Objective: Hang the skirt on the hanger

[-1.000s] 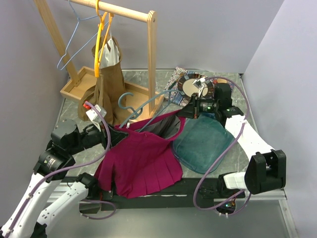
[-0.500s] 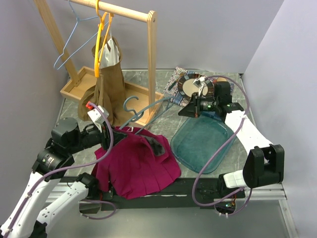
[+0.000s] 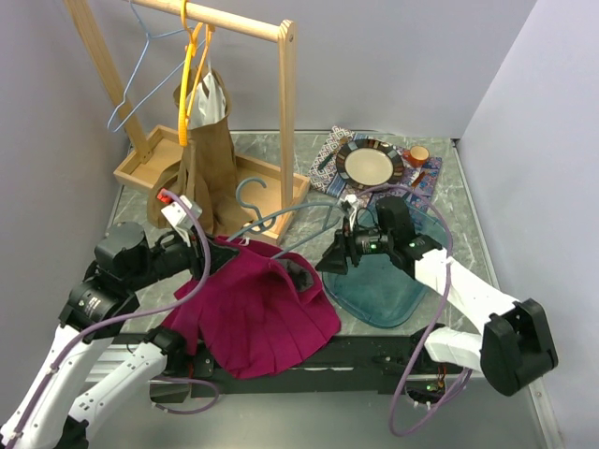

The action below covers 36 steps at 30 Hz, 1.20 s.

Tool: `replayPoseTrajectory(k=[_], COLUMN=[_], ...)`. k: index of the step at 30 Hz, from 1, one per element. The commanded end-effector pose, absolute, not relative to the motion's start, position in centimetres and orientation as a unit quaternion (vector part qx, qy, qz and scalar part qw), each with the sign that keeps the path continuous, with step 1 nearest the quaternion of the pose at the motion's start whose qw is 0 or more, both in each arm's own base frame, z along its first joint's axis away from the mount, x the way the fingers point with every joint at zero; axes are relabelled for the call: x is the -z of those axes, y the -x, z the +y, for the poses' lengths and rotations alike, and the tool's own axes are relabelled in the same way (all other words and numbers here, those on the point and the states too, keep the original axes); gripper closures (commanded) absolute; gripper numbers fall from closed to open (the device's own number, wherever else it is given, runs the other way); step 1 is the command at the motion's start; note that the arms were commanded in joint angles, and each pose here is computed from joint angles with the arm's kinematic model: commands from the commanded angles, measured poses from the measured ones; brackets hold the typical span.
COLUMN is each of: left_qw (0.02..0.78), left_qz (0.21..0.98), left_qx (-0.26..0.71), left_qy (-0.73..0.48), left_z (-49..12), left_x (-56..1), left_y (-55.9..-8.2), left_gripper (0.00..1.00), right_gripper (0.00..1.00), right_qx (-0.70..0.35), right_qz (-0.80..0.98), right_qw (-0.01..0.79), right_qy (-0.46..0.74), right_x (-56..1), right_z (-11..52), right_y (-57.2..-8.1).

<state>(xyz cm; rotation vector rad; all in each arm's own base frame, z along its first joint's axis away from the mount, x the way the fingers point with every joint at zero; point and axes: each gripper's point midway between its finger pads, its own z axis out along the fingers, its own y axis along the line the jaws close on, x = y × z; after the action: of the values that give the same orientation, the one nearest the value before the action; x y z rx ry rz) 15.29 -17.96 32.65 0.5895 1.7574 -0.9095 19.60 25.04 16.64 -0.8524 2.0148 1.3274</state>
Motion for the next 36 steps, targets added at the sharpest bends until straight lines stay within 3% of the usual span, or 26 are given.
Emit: replayPoseTrajectory(k=[1, 5, 10, 13, 24, 27, 30, 33, 34, 36], left_qw=[0.597, 0.598, 0.589, 0.588, 0.624, 0.635, 0.640, 0.642, 0.644, 0.643], left_qz=[0.671, 0.667, 0.671, 0.671, 0.652, 0.646, 0.643, 0.640, 0.638, 0.639], left_qx=[0.389, 0.392, 0.393, 0.396, 0.400, 0.398, 0.396, 0.397, 0.397, 0.395], left_qy=[-0.206, -0.208, -0.218, -0.219, -0.158, -0.149, -0.142, -0.144, -0.143, -0.146], left_z=[-17.9, -18.0, -17.8, -17.6, -16.5, -16.2, -16.0, -16.1, -16.1, -16.1], left_x=[-38.4, -38.6, -37.8, -37.4, -40.5, -41.1, -41.4, -41.7, -41.8, -41.8], left_y=[-17.2, -17.1, -16.2, -15.6, -16.4, -16.4, -16.6, -16.7, -16.8, -16.8], left_gripper=[0.99, 0.99, 0.99, 0.99, 0.99, 0.99, 0.99, 0.99, 0.99, 0.99], right_gripper=[0.30, 0.26, 0.07, 0.03, 0.08, 0.15, 0.28, 0.47, 0.58, 0.72], right_qx=[-0.456, -0.487, -0.530, -0.550, -0.469, -0.450, -0.453, -0.455, -0.455, -0.454], right_qz=[0.753, 0.757, 0.741, 0.722, 0.744, 0.762, 0.765, 0.768, 0.769, 0.772], right_qw=[0.368, 0.357, 0.361, 0.368, 0.371, 0.362, 0.348, 0.335, 0.331, 0.323], right_qy=[0.299, 0.249, 0.202, 0.201, 0.298, 0.292, 0.297, 0.302, 0.304, 0.306], right_x=[-18.2, -19.0, -20.9, -21.9, -18.6, -17.3, -16.9, -16.5, -16.4, -16.3], right_z=[25.8, 25.7, 24.3, 23.0, 26.4, 26.2, 26.8, 27.5, 27.8, 28.0], right_y=[-22.2, -22.7, -24.2, -24.6, -21.6, -21.8, -21.5, -21.2, -21.3, -21.4])
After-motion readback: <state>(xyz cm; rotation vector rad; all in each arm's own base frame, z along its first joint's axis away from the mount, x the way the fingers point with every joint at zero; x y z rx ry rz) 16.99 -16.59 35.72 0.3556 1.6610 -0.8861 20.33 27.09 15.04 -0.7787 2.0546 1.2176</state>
